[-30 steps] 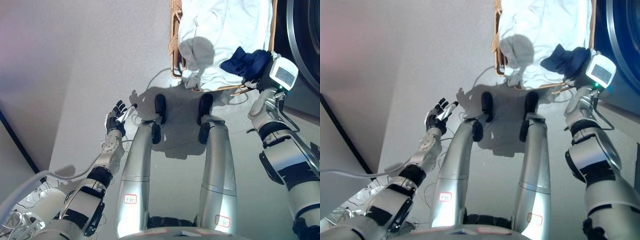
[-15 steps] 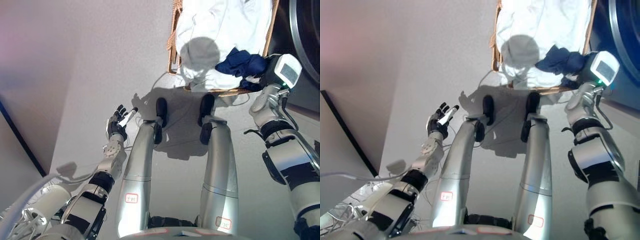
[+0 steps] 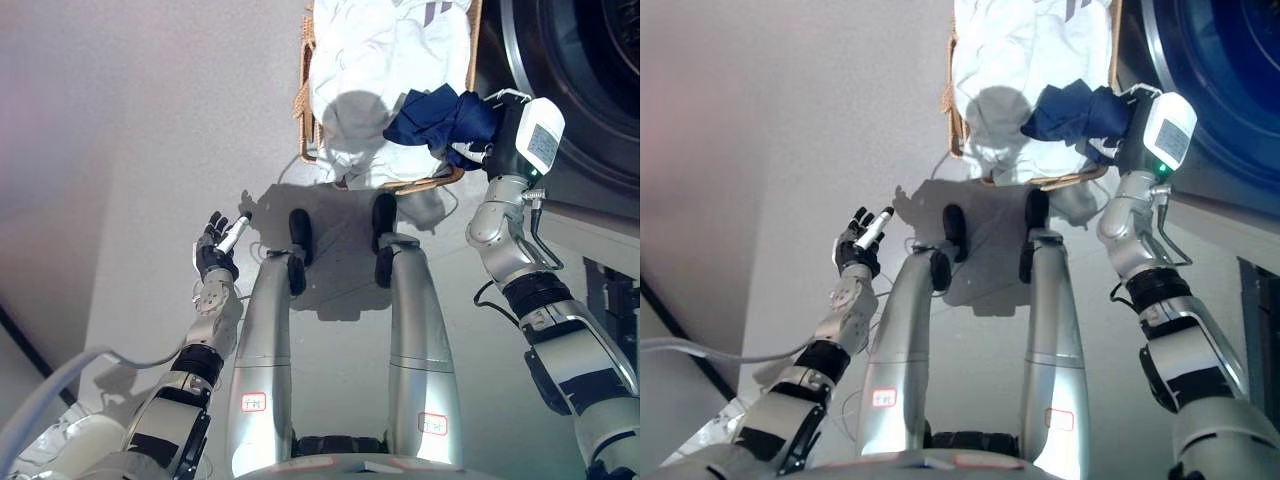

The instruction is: Put the clothes in the basket into the washing machine.

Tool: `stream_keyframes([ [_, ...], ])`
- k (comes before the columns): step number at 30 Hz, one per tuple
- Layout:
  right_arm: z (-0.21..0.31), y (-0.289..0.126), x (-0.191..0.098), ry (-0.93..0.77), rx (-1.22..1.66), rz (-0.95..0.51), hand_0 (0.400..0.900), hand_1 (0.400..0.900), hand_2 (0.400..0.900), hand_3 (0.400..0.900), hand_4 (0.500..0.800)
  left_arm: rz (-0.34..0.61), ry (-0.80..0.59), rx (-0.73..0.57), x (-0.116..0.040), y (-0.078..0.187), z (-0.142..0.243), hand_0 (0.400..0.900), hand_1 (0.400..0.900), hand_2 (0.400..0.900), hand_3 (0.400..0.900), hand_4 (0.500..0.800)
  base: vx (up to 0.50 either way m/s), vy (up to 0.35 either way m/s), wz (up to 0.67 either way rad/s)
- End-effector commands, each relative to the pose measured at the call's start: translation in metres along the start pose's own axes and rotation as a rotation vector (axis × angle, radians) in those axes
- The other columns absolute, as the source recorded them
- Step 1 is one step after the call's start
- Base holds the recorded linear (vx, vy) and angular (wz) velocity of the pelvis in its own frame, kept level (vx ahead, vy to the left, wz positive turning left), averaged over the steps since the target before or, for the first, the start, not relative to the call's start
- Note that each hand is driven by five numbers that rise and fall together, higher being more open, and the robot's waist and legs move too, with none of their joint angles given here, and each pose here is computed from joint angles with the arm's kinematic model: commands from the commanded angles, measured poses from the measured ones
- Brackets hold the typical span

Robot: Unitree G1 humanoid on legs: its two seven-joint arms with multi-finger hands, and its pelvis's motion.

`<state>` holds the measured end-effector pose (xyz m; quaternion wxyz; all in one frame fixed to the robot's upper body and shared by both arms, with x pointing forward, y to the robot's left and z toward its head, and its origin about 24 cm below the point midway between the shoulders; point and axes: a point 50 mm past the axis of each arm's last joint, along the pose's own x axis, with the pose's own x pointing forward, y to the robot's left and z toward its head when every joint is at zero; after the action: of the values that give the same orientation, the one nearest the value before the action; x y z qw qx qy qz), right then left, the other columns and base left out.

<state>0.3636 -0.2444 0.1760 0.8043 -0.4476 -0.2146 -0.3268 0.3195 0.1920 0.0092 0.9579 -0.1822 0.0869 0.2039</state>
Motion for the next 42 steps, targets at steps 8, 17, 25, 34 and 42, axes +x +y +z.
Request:
stream_keyframes([
  [8,0.007,0.003,-0.001,0.365,1.051,-0.090,0.400,0.400,0.400,0.400,0.500,0.173,0.131,0.001,-0.010,0.053,-0.034,0.900,0.900,0.900,0.900,0.800,-0.004,0.002,-0.03],
  [17,0.020,-0.026,0.054,0.483,1.653,-0.394,0.400,0.400,0.400,0.400,0.500,0.146,0.182,-0.015,-0.009,0.049,-0.041,0.900,0.900,0.900,0.900,0.800,0.016,-0.002,0.00],
  [25,-0.021,-0.087,0.092,0.539,1.685,-0.669,0.400,0.400,0.400,0.400,0.500,0.131,0.238,0.017,-0.020,0.056,-0.057,0.900,0.900,0.900,0.900,0.800,0.048,-0.030,0.07],
  [34,-0.042,-0.124,0.103,0.585,1.552,-0.760,0.900,0.900,0.900,0.900,0.800,0.090,0.280,0.059,-0.030,0.051,-0.072,0.900,0.900,0.900,0.900,0.800,0.059,-0.046,0.06],
  [42,-0.041,-0.131,0.104,0.597,1.527,-0.808,0.900,0.900,0.900,0.900,0.800,0.090,0.293,0.068,-0.033,0.048,-0.077,0.900,0.900,0.900,0.900,0.800,0.015,-0.011,0.02],
])
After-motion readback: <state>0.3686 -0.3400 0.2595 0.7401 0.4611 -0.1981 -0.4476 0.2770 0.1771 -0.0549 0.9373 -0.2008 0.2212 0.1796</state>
